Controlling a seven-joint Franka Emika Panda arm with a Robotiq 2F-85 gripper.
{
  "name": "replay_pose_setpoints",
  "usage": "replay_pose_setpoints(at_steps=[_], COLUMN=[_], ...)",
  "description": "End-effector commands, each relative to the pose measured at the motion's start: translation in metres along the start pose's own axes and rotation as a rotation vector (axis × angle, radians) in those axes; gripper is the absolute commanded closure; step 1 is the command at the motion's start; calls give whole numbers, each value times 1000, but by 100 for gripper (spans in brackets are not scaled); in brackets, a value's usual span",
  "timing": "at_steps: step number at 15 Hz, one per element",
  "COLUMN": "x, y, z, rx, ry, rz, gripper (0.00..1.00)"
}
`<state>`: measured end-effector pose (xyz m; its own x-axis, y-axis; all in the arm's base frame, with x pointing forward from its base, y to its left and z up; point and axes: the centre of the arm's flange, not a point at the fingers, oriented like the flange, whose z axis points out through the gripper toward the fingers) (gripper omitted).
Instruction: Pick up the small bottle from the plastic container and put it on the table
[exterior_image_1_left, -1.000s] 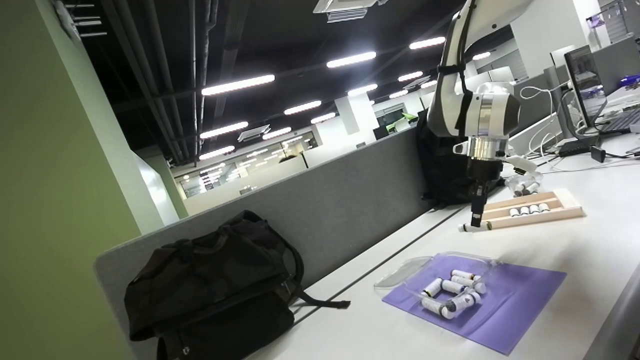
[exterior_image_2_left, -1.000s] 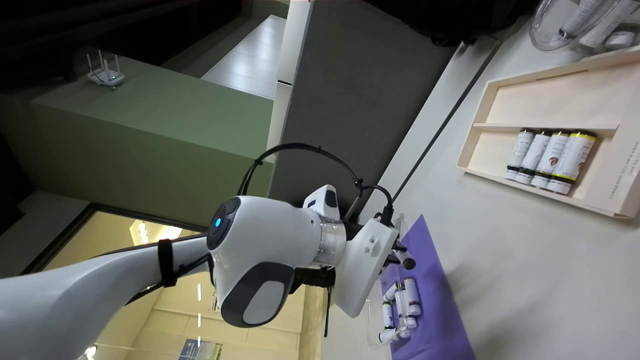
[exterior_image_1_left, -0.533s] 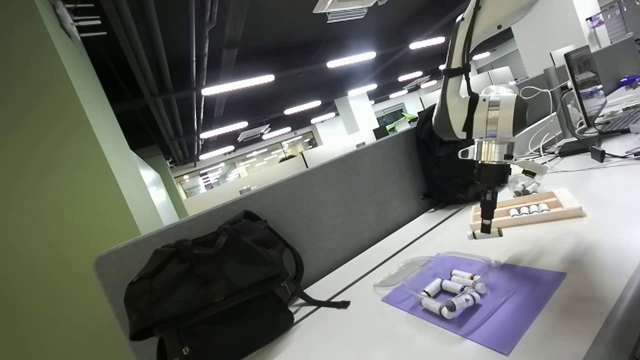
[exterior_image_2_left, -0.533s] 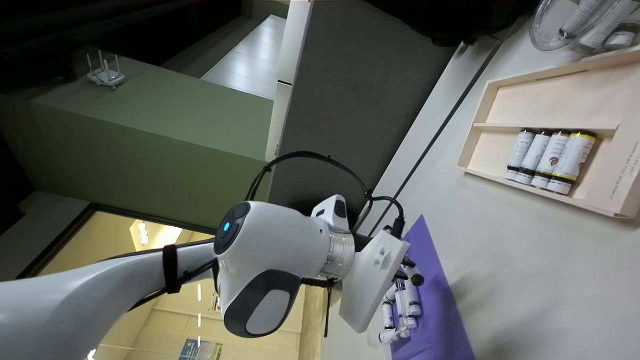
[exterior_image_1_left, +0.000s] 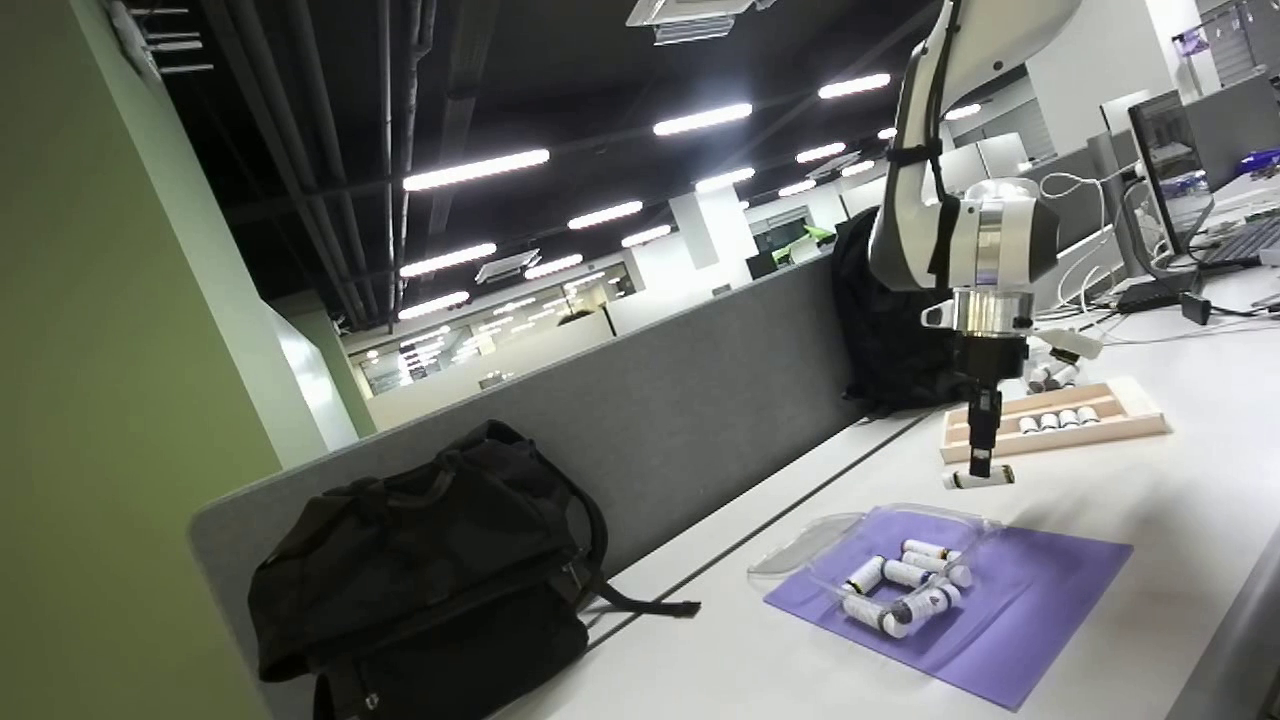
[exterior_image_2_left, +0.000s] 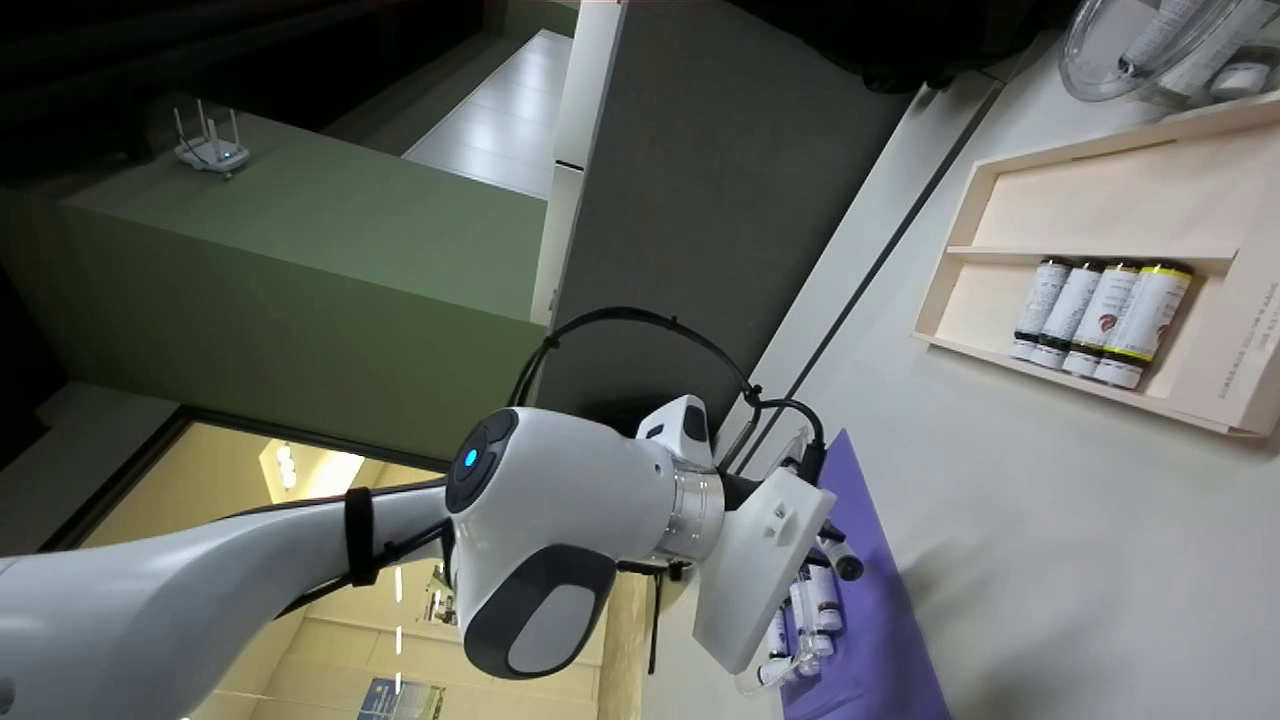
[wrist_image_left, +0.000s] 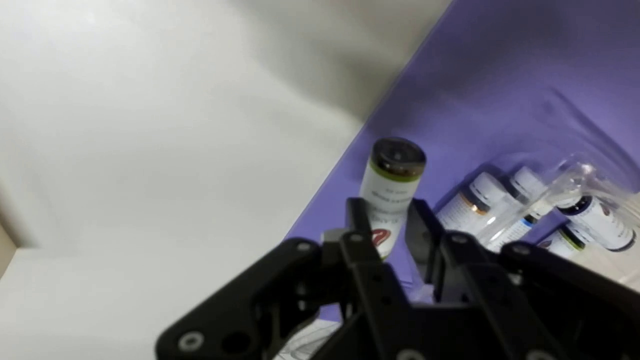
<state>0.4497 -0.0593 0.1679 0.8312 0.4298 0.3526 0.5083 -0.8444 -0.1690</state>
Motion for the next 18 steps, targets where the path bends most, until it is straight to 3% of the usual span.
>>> replay_pose_setpoints(at_steps=[1, 7, 8, 10, 15, 16, 18], x=[-5, -13, -13, -12, -3, -8, -6], y=[9, 14, 14, 13, 12, 12, 14], z=[25, 46, 47, 40, -6, 29, 15], rx=[-17, -14, -14, -1, 50, 37, 45], ry=[-16, -48, -52, -47, -26, -31, -20], rz=[6, 15, 19, 21, 16, 2, -3], gripper=[94, 94, 50, 42, 8, 25, 13])
